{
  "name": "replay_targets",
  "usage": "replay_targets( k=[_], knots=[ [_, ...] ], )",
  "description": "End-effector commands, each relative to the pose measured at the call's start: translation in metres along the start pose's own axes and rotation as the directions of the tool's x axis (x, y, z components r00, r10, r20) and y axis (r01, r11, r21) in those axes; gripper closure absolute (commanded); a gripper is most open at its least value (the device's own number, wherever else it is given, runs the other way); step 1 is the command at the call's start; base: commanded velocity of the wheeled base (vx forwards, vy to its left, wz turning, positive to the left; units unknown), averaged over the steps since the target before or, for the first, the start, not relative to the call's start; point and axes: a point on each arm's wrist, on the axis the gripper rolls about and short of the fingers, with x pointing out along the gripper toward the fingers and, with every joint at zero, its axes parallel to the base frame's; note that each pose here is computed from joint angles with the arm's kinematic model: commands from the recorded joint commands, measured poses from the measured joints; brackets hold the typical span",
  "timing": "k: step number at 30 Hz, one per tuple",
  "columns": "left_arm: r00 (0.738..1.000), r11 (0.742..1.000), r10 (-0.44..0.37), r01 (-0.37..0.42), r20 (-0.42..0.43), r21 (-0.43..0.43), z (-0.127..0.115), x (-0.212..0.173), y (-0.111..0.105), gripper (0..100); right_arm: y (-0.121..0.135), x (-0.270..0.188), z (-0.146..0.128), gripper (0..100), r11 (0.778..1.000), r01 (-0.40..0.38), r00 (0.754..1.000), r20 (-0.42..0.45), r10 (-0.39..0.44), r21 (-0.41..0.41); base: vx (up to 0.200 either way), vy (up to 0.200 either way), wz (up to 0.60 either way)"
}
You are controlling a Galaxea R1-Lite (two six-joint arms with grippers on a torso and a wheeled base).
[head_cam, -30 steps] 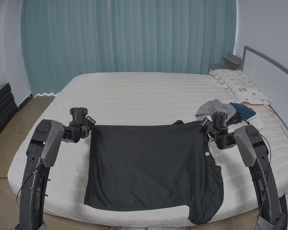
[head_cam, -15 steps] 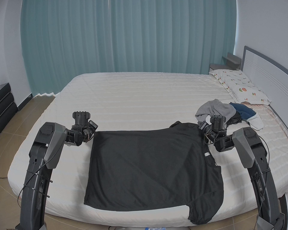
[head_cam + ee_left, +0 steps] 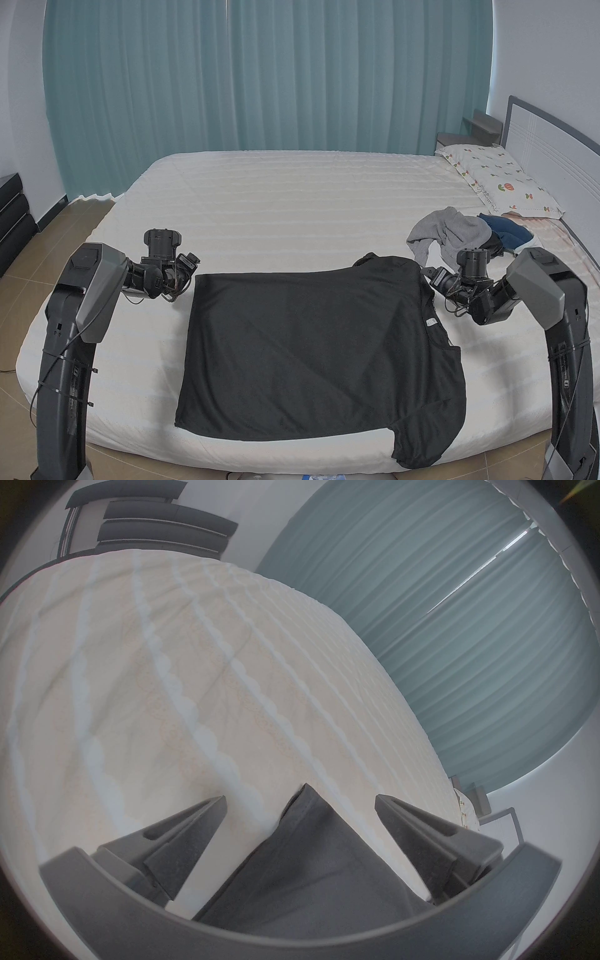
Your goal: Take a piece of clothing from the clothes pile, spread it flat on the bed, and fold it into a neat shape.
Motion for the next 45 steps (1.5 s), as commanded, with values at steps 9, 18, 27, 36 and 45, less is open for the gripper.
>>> replay_targets(
  k=[9, 18, 27, 36, 45],
  knots=[
    [0.984, 0.996, -0.081, 0.084, -0.161, 0.01, -0.051, -0.171, 0.051, 0, -0.027, -0.181, -0.037, 0, 0.995, -0.04, 0.975, -0.212, 0.06, 0.094, 0.0, 0.0, 0.0],
    [0.974, 0.997, -0.075, 0.08, -0.214, 0.017, -0.09, -0.201, 0.086, 0, -0.053, -0.214, -0.075, 0, 0.992, 0.045, 0.942, -0.336, -0.001, 0.122, 0.0, 0.0, 0.0],
    [0.969, 0.999, -0.031, 0.036, -0.245, 0.016, -0.1, -0.208, 0.103, 0, -0.076, -0.229, -0.102, 0, 0.991, 0.053, 0.93, -0.368, -0.005, 0.121, -0.133, 0.0, 0.0],
    [0.962, 0.999, 0.017, -0.002, -0.273, 0.053, -0.111, -0.204, 0.111, 0, -0.078, -0.231, -0.105, 0, 0.988, 0.076, 0.921, -0.389, -0.019, 0.132, -0.067, 0.0, 0.0],
    [0.957, 0.993, 0.008, 0.027, -0.29, 0.115, -0.125, -0.196, 0.108, 0, -0.078, -0.23, -0.108, 0, 0.989, 0.074, 0.916, -0.4, -0.018, 0.127, 0.0, 0.0, 0.0]
  ],
)
